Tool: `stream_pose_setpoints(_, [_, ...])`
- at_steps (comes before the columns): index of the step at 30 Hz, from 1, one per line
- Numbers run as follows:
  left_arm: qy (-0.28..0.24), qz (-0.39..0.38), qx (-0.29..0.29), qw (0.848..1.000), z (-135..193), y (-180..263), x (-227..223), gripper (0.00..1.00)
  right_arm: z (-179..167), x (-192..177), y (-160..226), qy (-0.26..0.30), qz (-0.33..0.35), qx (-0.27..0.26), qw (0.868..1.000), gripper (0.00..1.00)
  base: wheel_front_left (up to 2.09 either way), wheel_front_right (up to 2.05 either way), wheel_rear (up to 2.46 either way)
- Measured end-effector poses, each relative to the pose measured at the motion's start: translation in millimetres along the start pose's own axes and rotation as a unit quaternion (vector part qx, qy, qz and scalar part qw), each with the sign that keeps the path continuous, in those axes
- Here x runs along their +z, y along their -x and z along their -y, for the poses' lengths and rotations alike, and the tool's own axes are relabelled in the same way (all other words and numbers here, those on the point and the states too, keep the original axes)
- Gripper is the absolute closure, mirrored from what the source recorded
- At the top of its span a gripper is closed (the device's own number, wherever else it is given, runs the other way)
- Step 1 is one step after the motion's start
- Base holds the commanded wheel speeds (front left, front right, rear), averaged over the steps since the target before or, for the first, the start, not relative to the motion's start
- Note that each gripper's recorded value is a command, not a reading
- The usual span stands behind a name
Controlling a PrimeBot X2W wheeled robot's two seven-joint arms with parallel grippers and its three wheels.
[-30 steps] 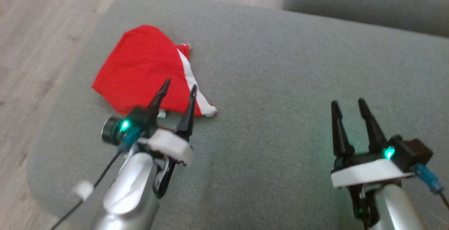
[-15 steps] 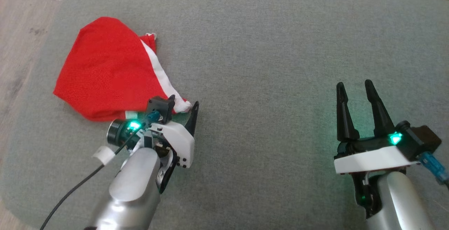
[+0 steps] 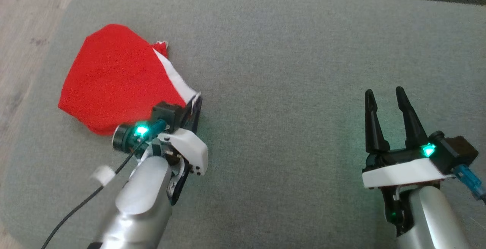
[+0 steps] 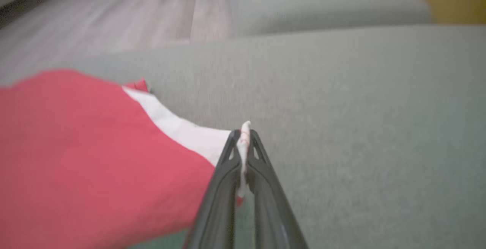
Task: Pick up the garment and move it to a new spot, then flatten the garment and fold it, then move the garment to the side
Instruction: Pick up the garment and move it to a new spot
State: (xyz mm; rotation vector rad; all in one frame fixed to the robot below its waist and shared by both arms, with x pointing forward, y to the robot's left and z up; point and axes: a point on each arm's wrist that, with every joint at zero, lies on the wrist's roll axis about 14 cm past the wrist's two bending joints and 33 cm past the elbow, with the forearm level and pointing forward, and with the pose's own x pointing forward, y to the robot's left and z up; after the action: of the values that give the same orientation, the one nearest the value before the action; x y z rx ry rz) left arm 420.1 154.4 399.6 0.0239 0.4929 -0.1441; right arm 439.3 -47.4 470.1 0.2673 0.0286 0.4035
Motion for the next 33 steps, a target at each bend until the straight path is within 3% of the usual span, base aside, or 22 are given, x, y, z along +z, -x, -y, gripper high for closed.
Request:
stream_pose_setpoints(4, [-0.004, 0.129, -0.022, 0.991, 11, 9, 56, 1.00, -2, 12, 4, 0.000, 0.014, -0.001, 1.000, 0.00, 0.00, 0.00, 0.00])
stream_pose_setpoints(9, [-0.011, 0.262, -0.052, 0.964, 31, 32, 124, 1.00, 0, 31, 12, 0.001, 0.036, -0.009, 0.999, 0.00, 0.00, 0.00, 0.00])
stream_pose_setpoints(14, [-0.016, 0.349, -0.101, 0.932, 66, 53, 177, 1.00, 14, 43, 24, 0.004, 0.051, -0.032, 0.998, 0.00, 0.00, 0.00, 0.00])
stream_pose_setpoints(27, [-0.038, 0.402, -0.240, 0.883, 175, 46, 229, 1.00, 66, 51, 62, -0.002, 0.063, -0.120, 0.991, 0.00, 0.00, 0.00, 0.00])
stream_pose_setpoints(33, [-0.034, 0.414, -0.271, 0.868, 213, 19, 261, 1.00, 90, 61, 71, -0.003, 0.076, -0.154, 0.985, 0.00, 0.00, 0.00, 0.00])
